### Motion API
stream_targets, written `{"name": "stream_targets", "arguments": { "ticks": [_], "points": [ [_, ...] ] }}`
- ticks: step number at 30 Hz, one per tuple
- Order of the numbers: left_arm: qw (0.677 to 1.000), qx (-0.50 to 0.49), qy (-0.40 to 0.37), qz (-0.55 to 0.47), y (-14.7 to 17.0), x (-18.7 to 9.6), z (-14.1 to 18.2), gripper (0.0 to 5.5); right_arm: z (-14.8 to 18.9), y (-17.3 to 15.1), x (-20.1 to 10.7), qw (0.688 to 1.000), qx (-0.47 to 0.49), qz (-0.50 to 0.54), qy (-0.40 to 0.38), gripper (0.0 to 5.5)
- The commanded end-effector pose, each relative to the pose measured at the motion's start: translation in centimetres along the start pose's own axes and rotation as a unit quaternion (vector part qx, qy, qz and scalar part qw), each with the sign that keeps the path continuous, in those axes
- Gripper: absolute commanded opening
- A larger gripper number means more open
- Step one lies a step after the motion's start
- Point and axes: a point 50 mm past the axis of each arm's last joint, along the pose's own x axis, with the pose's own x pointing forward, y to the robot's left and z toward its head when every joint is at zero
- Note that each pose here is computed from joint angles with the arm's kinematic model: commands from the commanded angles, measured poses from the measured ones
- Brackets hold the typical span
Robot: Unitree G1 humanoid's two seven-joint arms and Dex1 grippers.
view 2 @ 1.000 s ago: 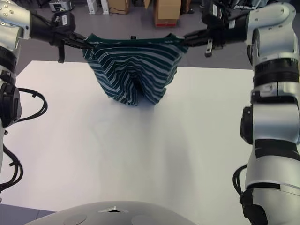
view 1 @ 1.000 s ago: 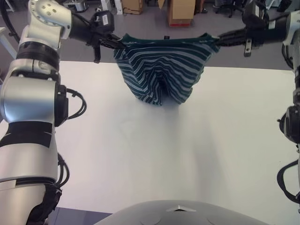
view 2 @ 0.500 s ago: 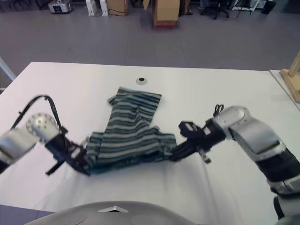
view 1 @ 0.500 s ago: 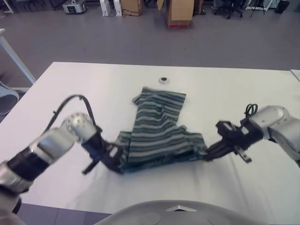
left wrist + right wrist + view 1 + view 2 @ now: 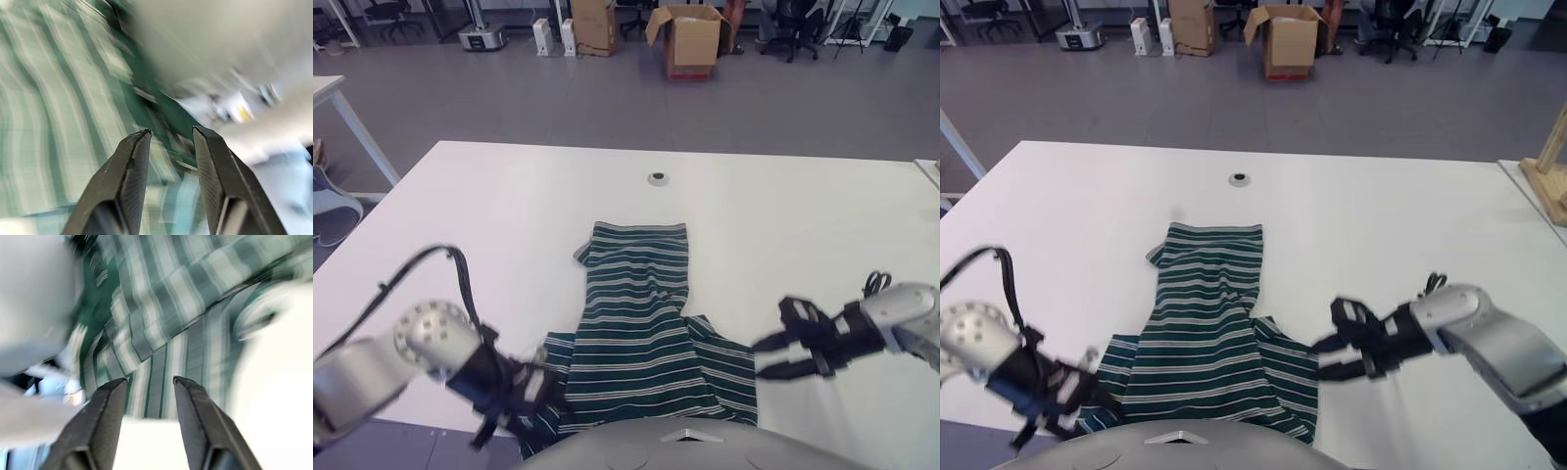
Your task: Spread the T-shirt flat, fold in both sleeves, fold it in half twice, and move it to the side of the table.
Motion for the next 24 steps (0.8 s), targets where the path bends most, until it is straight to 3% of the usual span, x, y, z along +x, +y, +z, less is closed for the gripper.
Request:
{"name": "stream_targets", "arguments": {
  "ticks": [1, 5, 9, 11, 12, 15, 16, 21, 24],
  "points": [
    [0.978, 0.017, -0.085, 0.192, 7.6, -4.9, 2.0, 1.54, 3.4, -7.4, 0.7, 0.976, -0.029, -0.192, -0.093, 2.25],
    [0.933, 0.000, -0.072, 0.353, 12.8, -6.0, -0.7, 1.54, 5.6, -12.4, 6.0, 0.957, -0.031, -0.244, -0.155, 2.25],
    [0.909, 0.012, -0.058, 0.413, 15.0, -6.1, -1.8, 1.54, 6.2, -13.9, 9.2, 0.961, -0.037, -0.224, -0.160, 2.25],
    [0.904, 0.019, -0.046, 0.425, 15.4, -6.1, -2.3, 1.54, 5.1, -14.4, 9.8, 0.963, -0.072, -0.237, -0.103, 2.25],
    [0.902, 0.021, -0.042, 0.429, 15.5, -6.0, -2.6, 1.54, 3.9, -14.7, 9.8, 0.958, -0.121, -0.258, -0.031, 2.25],
    [0.899, 0.030, -0.038, 0.435, 15.8, -5.8, -2.7, 1.54, 0.9, -15.5, 8.6, 0.902, -0.276, -0.289, 0.162, 2.25],
    [0.899, 0.036, -0.038, 0.436, 16.1, -5.6, -2.6, 1.54, 0.8, -15.8, 8.1, 0.885, -0.304, -0.300, 0.187, 2.25],
    [0.910, 0.031, -0.053, 0.410, 18.9, -1.5, -3.6, 1.54, 2.1, -16.0, 8.3, 0.875, -0.332, -0.325, 0.138, 2.25],
    [0.897, 0.012, -0.042, 0.439, 20.6, 0.9, -5.4, 1.54, 2.6, -15.9, 8.6, 0.878, -0.335, -0.324, 0.111, 2.25]
  ]
}}
